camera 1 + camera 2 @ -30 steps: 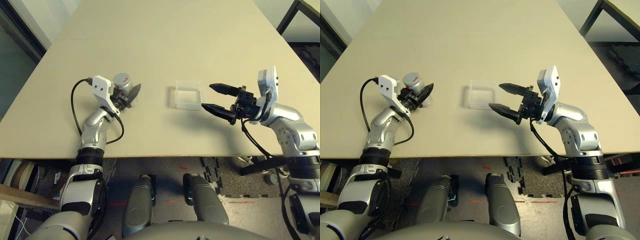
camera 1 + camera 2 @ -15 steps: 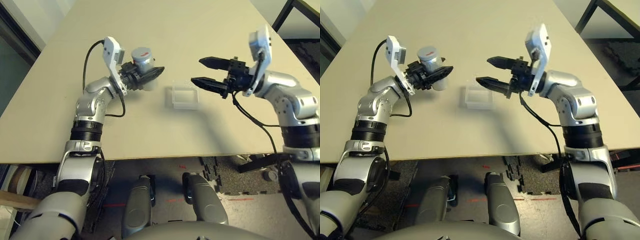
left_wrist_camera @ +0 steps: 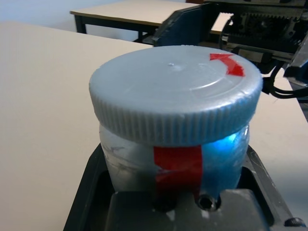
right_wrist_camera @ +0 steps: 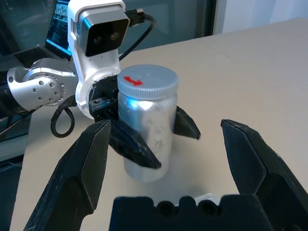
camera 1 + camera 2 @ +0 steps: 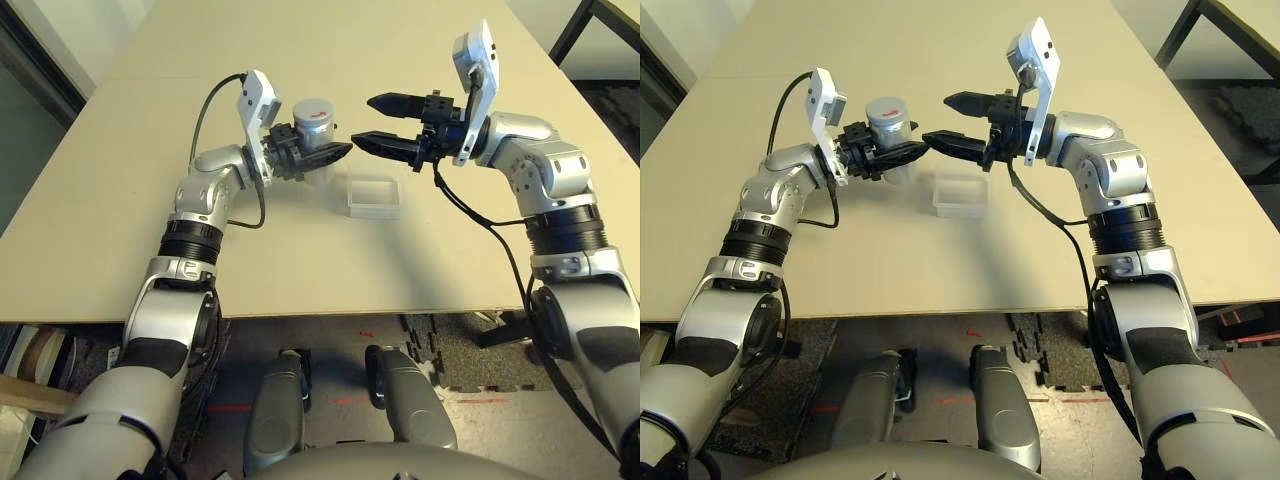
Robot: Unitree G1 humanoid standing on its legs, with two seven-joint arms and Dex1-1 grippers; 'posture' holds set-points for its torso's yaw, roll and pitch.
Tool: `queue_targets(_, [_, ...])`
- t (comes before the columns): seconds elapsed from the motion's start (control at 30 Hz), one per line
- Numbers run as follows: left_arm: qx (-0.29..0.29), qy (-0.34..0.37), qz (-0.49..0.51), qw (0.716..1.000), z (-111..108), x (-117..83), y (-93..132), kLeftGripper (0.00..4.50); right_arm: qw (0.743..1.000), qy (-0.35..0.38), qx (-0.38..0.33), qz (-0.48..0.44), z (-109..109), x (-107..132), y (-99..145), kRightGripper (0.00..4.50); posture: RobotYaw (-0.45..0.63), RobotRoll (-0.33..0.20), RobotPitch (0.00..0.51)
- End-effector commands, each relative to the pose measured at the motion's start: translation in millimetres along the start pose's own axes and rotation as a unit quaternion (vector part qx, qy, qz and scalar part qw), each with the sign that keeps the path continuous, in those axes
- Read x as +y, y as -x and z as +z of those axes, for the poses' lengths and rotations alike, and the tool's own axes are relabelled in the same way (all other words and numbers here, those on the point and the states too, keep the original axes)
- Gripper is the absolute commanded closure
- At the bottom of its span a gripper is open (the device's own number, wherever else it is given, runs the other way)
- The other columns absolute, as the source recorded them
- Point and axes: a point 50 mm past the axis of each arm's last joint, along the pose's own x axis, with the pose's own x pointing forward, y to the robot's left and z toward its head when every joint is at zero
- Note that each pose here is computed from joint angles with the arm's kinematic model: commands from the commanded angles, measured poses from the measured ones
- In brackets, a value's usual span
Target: Pour the medicine from the bottle into the box.
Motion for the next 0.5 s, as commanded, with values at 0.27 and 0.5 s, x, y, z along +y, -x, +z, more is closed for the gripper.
queue_targets(0.27, [-0.016,-0.024,-0.036,0.999,11.1,-3.8,-30.7,1.93,1.000,0.012,0.004,0.004,5.8,-2.5,-4.9,0.00,-0.12,0.000,0.146])
queue_targets(0.5, [-0.011,-0.028,-0.045,0.999,7.5,-4.8,-31.5,1.93,1.000,0.014,0.001,-0.004,9.1,-4.6,-3.6,0.00,-0.13,0.000,0.146])
